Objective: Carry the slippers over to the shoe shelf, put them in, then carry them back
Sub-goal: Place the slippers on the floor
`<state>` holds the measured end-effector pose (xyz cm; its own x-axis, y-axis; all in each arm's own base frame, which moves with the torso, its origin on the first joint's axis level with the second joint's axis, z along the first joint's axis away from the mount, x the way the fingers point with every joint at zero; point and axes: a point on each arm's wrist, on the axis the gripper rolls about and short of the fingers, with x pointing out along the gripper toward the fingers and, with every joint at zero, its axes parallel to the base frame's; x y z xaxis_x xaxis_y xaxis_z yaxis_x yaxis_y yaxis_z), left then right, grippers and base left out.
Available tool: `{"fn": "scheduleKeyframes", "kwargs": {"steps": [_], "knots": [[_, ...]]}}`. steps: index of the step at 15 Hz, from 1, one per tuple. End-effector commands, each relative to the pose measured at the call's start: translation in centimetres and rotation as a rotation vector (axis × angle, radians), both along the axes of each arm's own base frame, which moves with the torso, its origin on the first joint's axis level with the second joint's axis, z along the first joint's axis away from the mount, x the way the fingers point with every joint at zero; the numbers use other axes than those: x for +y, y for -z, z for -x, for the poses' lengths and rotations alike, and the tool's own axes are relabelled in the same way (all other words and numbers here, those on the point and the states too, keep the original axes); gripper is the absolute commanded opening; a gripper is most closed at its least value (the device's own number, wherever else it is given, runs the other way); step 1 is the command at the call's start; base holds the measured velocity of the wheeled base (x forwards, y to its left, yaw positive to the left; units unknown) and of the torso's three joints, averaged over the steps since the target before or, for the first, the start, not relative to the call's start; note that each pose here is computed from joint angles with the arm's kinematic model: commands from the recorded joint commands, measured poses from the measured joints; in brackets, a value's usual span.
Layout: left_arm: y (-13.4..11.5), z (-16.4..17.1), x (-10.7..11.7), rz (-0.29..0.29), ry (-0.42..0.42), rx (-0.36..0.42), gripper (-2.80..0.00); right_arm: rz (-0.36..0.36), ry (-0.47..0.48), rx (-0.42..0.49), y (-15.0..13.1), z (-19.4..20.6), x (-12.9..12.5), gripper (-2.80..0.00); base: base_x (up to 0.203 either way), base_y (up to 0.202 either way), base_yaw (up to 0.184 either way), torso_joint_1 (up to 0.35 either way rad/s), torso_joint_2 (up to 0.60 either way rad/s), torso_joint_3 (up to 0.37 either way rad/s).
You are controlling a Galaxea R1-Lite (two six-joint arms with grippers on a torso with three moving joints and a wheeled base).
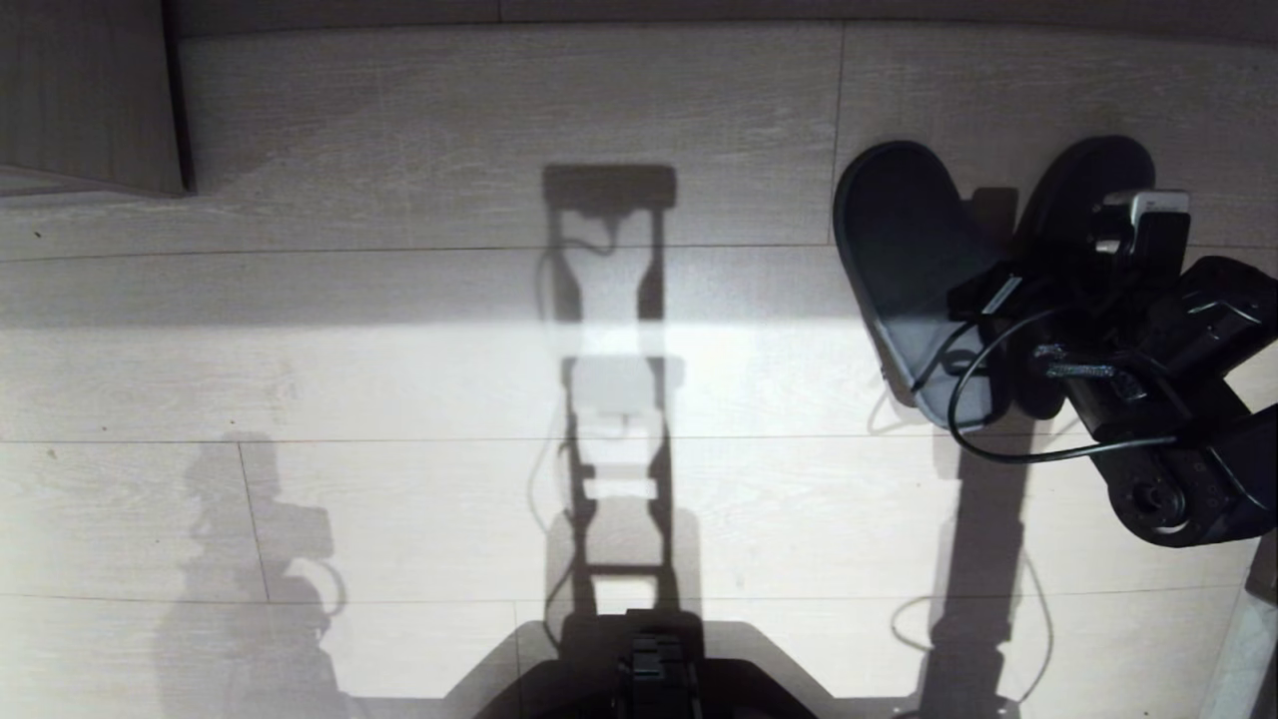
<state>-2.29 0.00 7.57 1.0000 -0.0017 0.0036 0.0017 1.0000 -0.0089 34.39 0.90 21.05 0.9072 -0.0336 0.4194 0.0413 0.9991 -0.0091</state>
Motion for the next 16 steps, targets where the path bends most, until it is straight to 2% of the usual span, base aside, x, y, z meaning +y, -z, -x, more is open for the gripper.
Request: {"fn": "scheduleKeyframes", "kwargs": {"steps": [1,4,8,13,16], "knots": [[0.0,0.0,0.0,0.000,0.000,0.001,-2.80,-0.002,0.000,-0.026,-1.7,1.3,0.0,0.00,0.000,0.000,0.000,0.000,0.00,0.000],[0.0,0.0,0.0,0.000,0.000,0.001,-2.80,0.022,0.002,0.091,-1.2,2.0,0.0,0.00,0.000,0.000,0.000,0.000,0.00,0.000],[0.0,0.0,0.0,0.000,0.000,0.001,-2.80,0.080,0.009,0.182,1.2,2.1,0.0,0.00,0.000,0.000,0.000,0.000,0.00,0.000],[0.0,0.0,0.0,0.000,0.000,0.001,-2.80,0.090,-0.012,0.214,1.8,3.6,0.3,0.00,0.000,0.000,0.000,0.000,0.00,0.000],[0.0,0.0,0.0,0.000,0.000,0.001,-2.80,0.113,-0.040,0.240,2.1,6.0,0.2,0.00,0.000,0.000,0.000,0.000,0.00,0.000]]}}
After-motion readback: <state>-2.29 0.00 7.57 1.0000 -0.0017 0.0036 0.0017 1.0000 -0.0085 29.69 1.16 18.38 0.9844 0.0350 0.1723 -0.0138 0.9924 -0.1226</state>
